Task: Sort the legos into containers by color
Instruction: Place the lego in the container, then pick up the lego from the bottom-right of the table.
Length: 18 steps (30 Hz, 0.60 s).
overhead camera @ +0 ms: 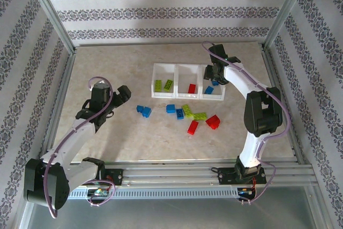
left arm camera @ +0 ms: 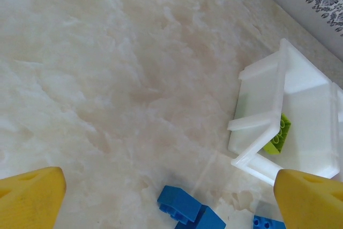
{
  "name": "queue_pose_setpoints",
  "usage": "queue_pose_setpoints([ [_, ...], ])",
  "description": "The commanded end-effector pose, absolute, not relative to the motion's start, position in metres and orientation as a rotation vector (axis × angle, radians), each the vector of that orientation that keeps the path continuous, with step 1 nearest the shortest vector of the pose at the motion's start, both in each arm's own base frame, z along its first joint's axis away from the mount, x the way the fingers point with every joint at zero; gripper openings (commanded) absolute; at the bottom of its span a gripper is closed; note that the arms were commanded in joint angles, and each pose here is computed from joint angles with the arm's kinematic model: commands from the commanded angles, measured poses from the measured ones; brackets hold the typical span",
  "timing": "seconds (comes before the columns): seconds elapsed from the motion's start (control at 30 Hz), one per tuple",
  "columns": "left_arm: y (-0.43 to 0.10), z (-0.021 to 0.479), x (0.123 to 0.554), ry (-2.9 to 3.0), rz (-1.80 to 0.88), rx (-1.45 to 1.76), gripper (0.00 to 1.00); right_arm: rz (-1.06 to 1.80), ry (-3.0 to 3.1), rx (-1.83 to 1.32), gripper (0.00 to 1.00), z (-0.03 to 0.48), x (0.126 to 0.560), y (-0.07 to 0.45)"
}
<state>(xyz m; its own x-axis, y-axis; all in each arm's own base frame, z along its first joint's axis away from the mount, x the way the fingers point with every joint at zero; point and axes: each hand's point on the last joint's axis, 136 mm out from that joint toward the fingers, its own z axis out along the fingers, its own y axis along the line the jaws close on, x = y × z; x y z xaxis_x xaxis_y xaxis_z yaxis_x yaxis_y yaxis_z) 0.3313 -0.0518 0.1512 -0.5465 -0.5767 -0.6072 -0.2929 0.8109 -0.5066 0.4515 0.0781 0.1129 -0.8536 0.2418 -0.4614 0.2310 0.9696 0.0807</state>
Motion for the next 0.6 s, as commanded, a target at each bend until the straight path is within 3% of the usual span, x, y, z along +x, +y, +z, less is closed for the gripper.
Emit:
queue_pose_setpoints([
  [0.0,-0.047,0.162,0.334,2.125,-0.45,-0.637,1.0,0.036,2.607,0.338,0.6,0.132,0.449,0.074],
  [0.2,-0.043,0.159,0.329,2.117,-0.434,-0.659,1.0,0.056,2.611,0.381,0.59,0.133,0.42,0.073],
  [0.57,-0.042,0.147,0.323,2.132,-0.434,-0.67,1.0,0.078,2.69,0.524,0.6,0.1,0.315,0.074],
])
